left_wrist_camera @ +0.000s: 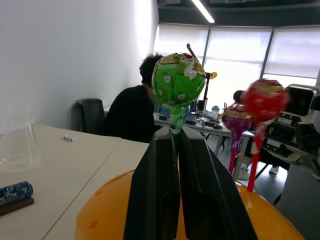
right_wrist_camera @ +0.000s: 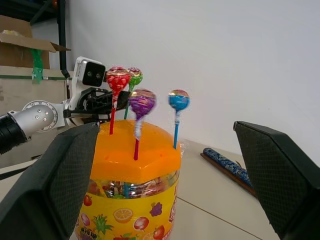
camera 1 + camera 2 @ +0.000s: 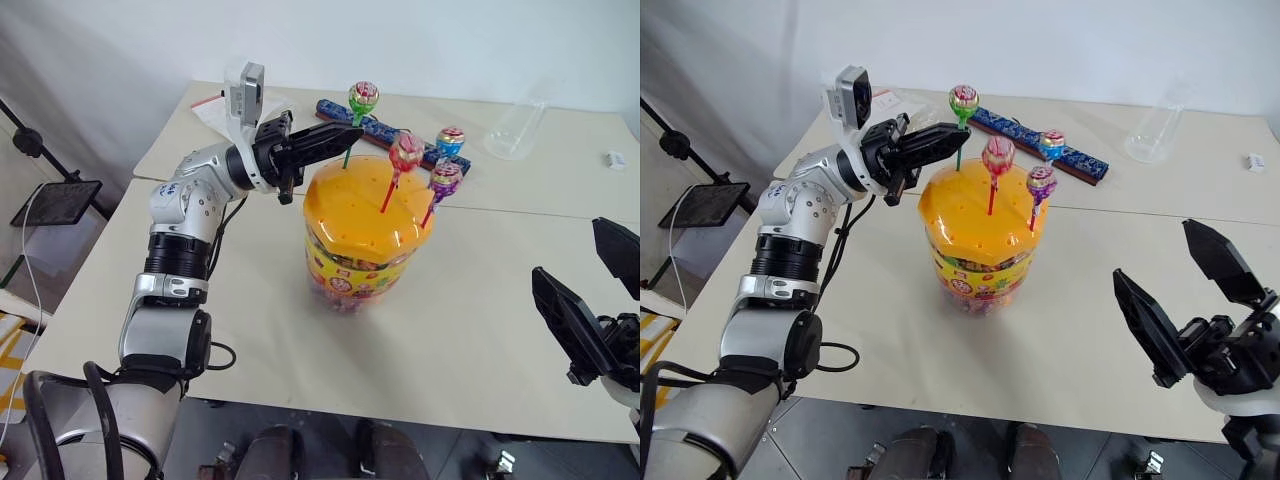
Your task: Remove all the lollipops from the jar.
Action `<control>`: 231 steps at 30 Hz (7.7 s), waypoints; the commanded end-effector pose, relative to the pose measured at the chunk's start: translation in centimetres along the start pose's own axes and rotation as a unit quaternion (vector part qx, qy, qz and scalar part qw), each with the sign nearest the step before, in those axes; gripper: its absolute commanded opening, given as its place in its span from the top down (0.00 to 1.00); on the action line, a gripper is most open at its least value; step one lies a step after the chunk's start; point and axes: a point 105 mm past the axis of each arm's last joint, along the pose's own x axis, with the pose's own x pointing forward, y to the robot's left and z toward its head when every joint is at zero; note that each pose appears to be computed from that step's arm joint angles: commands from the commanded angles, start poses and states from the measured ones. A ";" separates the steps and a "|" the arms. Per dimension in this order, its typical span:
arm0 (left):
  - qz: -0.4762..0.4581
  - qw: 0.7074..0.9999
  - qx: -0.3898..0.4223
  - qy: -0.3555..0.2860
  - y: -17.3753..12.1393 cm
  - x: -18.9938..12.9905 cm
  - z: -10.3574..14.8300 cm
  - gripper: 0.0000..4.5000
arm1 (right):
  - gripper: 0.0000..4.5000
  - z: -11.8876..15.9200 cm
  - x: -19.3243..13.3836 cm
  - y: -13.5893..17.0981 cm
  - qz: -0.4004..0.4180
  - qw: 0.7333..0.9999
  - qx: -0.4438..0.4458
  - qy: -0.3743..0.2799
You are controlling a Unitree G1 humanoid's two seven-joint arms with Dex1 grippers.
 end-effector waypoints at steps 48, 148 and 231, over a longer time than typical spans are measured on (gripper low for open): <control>0.342 0.907 0.080 0.233 -8.6 -22.3 1.4 0.40 | 0.00 -3.3 6.0 -1.8 0.244 0.963 0.060 0.098; 0.075 0.992 0.030 -0.098 -8.8 -9.0 0.6 0.00 | 0.99 -2.3 10.6 -7.2 0.181 0.974 0.100 0.089; -0.006 0.999 0.040 0.002 -8.7 -6.7 -1.7 0.00 | 0.99 3.3 11.6 -8.1 0.166 0.982 0.051 0.073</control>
